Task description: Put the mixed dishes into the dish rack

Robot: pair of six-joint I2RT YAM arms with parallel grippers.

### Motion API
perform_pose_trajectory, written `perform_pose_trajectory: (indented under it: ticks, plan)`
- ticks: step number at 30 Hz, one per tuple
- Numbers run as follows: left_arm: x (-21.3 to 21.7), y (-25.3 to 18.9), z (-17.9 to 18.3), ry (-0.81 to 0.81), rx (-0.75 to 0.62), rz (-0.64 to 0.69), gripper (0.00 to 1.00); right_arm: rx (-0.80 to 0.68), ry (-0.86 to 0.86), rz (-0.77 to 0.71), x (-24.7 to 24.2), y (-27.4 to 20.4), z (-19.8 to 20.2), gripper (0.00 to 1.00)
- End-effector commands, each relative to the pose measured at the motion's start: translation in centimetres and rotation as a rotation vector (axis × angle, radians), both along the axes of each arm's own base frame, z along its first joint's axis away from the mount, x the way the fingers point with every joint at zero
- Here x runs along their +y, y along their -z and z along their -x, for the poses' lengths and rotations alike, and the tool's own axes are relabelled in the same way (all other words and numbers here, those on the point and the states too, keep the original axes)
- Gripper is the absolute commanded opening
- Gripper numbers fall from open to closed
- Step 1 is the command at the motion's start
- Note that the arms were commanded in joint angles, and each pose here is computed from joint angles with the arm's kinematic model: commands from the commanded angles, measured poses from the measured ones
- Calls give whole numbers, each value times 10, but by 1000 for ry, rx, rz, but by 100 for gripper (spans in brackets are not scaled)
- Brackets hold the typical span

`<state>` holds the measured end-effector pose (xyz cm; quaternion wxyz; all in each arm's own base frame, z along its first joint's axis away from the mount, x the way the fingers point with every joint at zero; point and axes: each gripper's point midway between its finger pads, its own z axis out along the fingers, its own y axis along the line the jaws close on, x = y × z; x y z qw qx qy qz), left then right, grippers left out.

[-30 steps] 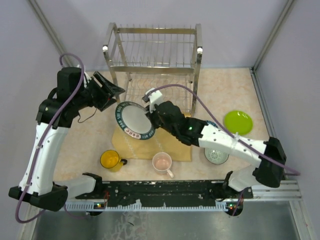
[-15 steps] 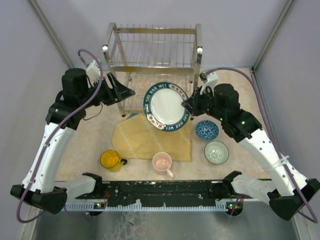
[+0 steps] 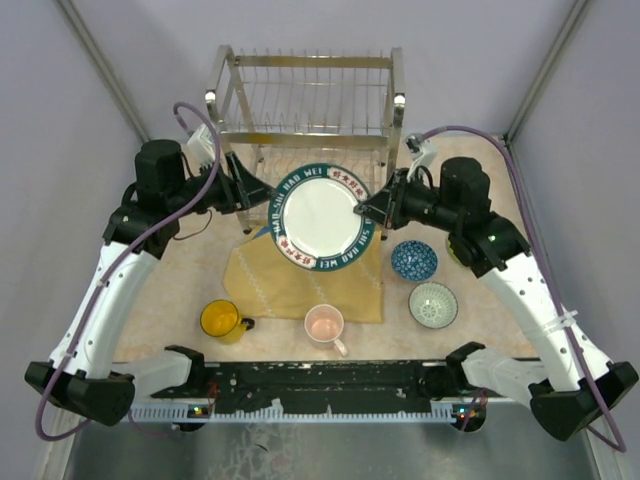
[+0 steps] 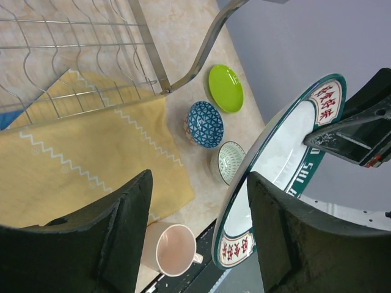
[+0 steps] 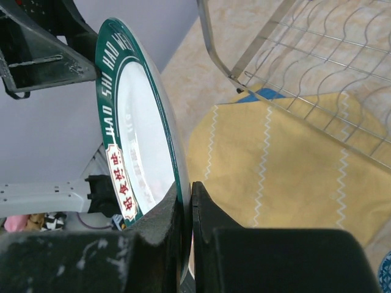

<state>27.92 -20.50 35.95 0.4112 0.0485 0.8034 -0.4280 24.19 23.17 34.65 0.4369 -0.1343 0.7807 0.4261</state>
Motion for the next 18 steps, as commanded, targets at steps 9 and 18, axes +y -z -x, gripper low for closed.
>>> perform_pose_trajectory:
  ticks: [9, 18]
  plan:
    - [-15, -15, 17, 98, -45, 79, 55, -121, -127, -245, 27, -79, -6, 0]
    - [-15, -13, 20, 102, -44, 84, 20, -106, -116, -267, 30, -80, -21, 0]
